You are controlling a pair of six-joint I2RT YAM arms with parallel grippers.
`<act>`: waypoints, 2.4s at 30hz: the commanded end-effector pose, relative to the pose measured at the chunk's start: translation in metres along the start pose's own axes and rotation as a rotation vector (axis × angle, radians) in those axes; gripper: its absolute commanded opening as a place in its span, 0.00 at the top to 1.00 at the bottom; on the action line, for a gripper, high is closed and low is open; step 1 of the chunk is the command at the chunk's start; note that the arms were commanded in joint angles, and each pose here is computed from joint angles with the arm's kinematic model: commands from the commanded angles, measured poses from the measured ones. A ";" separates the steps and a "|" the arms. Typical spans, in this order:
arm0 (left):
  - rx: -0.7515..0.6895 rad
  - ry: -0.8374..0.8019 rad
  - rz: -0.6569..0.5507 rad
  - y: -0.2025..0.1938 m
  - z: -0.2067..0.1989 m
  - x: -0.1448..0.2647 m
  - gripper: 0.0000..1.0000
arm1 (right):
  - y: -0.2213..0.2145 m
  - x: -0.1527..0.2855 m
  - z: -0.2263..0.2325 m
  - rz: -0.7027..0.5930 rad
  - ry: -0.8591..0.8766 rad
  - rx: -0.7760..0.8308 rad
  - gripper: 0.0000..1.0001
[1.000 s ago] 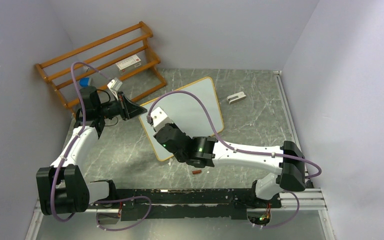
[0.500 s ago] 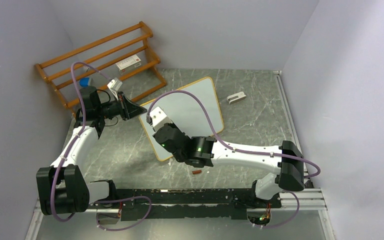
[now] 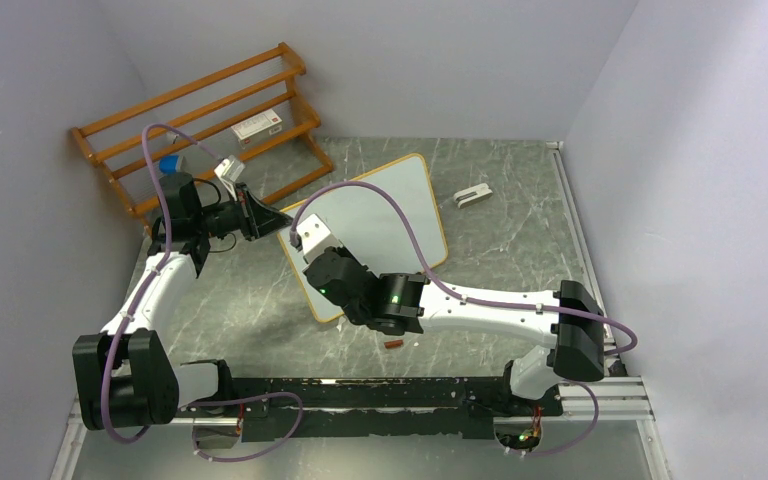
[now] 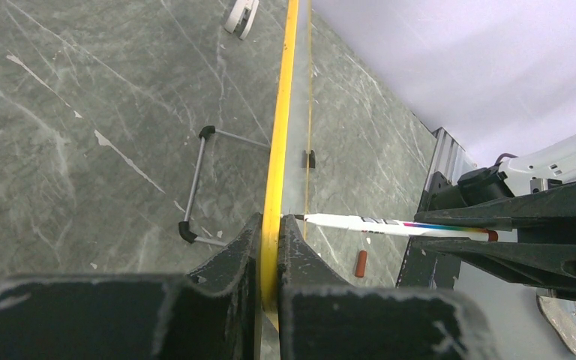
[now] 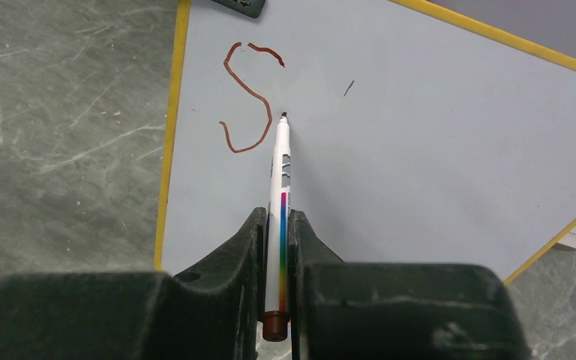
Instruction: Write a sentence on the whiteboard
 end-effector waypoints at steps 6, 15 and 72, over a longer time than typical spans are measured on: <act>-0.057 0.075 -0.028 0.003 0.012 0.003 0.95 | 0.002 0.002 0.001 0.020 -0.008 -0.025 1.00; -0.054 0.076 -0.027 0.003 0.012 0.003 0.95 | -0.007 0.005 0.002 0.054 0.013 -0.025 1.00; -0.044 0.073 -0.021 0.002 0.014 0.002 0.95 | -0.004 0.001 0.000 0.019 -0.017 -0.058 1.00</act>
Point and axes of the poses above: each gripper's point midway between its finger pads, its own x axis back along the fingers, its own z axis along the line the jaws close on, y = z × x, the point moved 8 cm from there along x, back along the fingers, and after that the axes turned 8 degrees about x, right-handed, at the moved point
